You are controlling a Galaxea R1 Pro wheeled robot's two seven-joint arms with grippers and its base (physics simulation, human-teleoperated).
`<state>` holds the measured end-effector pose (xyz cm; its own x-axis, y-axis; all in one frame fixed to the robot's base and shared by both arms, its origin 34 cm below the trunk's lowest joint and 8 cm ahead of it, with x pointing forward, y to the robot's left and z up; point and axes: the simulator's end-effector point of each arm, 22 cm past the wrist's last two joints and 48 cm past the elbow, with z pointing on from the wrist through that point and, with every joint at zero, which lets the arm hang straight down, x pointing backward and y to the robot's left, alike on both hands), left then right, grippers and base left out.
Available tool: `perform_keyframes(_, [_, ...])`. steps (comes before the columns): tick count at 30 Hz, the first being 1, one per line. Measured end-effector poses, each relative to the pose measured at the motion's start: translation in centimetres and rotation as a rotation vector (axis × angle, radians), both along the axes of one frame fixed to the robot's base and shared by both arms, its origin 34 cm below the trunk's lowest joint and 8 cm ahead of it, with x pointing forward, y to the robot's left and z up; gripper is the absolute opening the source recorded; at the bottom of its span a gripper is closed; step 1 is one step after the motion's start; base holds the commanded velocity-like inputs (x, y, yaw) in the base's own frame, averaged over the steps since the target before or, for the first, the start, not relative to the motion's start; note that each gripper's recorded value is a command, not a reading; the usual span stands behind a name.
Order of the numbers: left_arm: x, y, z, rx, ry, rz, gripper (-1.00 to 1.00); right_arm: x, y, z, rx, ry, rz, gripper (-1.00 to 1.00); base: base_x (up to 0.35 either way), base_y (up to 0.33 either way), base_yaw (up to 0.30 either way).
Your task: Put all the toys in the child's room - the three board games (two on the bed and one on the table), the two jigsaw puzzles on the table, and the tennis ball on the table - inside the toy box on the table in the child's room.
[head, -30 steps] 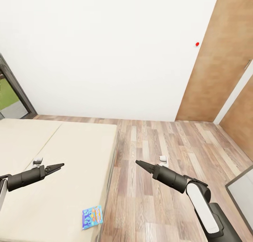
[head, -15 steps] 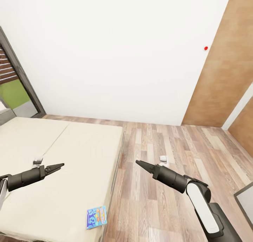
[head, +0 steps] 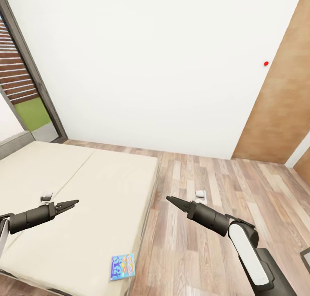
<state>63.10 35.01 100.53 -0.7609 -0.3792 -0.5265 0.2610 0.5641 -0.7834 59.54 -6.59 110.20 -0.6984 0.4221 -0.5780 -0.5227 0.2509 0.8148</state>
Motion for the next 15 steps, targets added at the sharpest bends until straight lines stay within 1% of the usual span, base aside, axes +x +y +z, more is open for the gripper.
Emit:
perform_keyframes(4, [0.01, 0.01, 0.07, 0.0, -0.001, 0.0, 1.0, 0.01, -0.06, 0.09, 0.001, -0.001, -0.001, 1.0, 0.063, -0.151, 0.029])
perform_keyframes(9, [0.0, 0.0, 0.11, -0.001, -0.002, 0.0, 1.0, 0.07, -0.17, 0.15, 0.002, -0.002, -0.004, 1.0, 0.014, -0.032, 0.03])
perform_keyframes(15, [0.0, -0.01, 0.33, -0.002, -0.006, 0.0, 1.0, 0.06, -0.19, 0.33, 0.003, -0.006, -0.005, 1.0, 0.002, -0.005, 0.182])
